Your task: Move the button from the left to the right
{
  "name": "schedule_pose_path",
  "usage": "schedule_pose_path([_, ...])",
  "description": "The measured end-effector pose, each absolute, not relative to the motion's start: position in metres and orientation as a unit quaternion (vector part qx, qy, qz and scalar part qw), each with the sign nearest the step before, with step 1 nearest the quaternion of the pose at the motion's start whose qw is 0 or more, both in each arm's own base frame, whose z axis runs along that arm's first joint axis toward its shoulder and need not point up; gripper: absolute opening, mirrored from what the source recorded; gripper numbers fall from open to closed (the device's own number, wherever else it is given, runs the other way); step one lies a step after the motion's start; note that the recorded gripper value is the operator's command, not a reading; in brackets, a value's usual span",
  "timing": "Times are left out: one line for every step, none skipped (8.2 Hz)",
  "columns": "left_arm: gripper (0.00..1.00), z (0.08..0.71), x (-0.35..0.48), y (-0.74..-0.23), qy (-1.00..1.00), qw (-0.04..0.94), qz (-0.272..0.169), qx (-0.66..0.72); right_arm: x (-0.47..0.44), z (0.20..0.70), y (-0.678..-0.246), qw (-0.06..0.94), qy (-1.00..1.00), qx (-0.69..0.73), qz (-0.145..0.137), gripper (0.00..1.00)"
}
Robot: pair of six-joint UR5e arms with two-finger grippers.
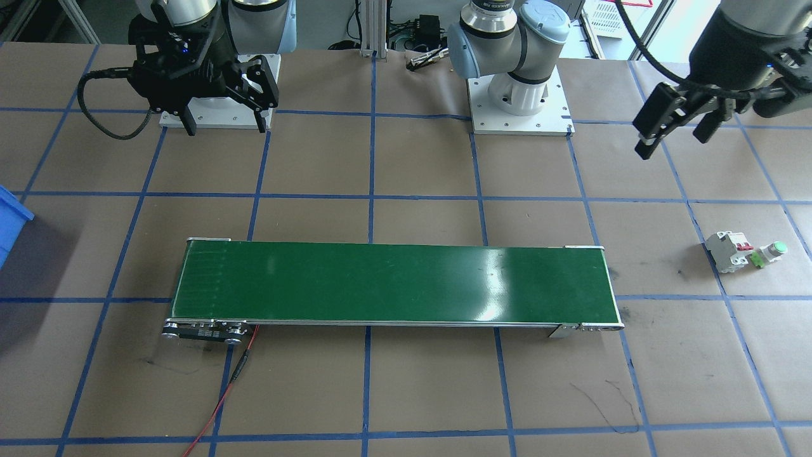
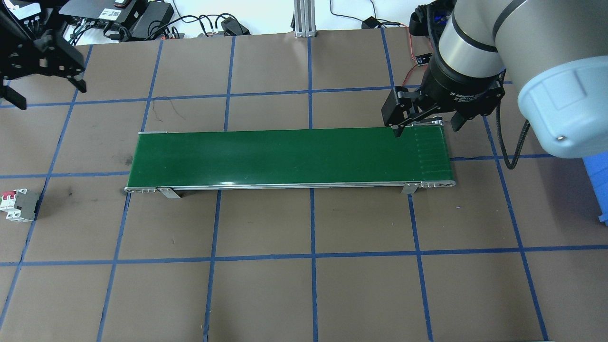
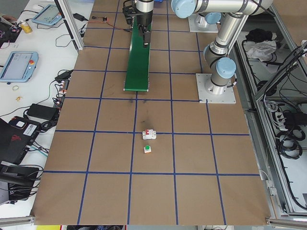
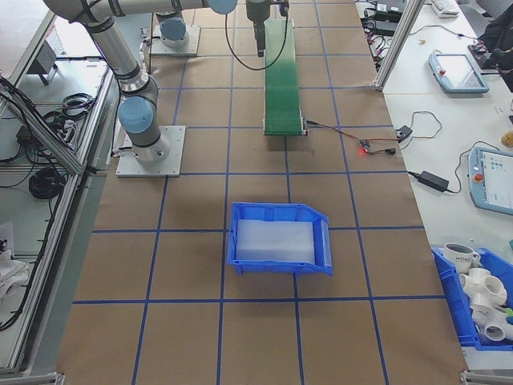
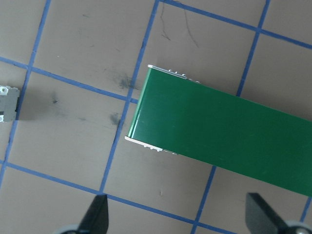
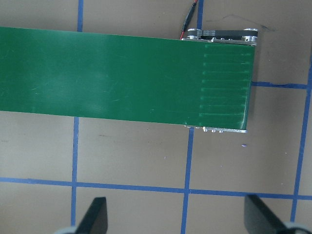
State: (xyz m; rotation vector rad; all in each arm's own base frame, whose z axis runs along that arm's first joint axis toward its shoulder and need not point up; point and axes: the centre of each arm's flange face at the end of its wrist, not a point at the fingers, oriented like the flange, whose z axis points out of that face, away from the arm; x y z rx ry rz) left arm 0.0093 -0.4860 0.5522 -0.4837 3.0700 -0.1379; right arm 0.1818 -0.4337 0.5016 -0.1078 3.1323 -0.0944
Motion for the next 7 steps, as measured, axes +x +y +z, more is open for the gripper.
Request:
schedule_pose_path([1.0, 0.554, 0.055, -0.48, 0.989, 0.02, -0.041, -0.141, 0.182, 0.502, -0.434, 0.003, 0.999, -0.034, -0.03, 1.0])
schedule_pose_path([1.0, 0.554, 0.107, -0.471, 0.991, 0.024, -0.036, -0.128, 0.182, 0.502, -0.434, 0.002, 0.999, -0.034, -0.03, 1.0])
schedule_pose_path([1.0, 0.55, 0.166, -0.457, 0.991, 0.025, -0.029, -0.128, 0.182, 0.502, -0.434, 0.002, 0.999, -0.034, -0.03, 1.0])
schedule_pose_path([1.0, 0.545, 0.223, -0.437, 0.989, 0.024, -0.022, -0.143, 0.182, 0.502, -0.434, 0.002, 0.999, -0.034, -0.03, 1.0])
schedule_pose_path([1.0, 0.537, 0.269, -0.416, 0.986, 0.02, -0.014, -0.166, 0.182, 0.502, -0.434, 0.002, 0.999, -0.034, -0.03, 1.0])
schedule_pose_path([1.0, 0.522, 0.308, -0.403, 0.983, 0.011, -0.003, -0.182, 0.182, 0.502, -0.434, 0.002, 0.999, -0.035, -0.03, 1.0])
schedule_pose_path([1.0, 0.497, 0.349, -0.396, 0.983, -0.005, 0.011, -0.181, 0.182, 0.502, -0.434, 0.002, 0.999, -0.035, -0.03, 1.0])
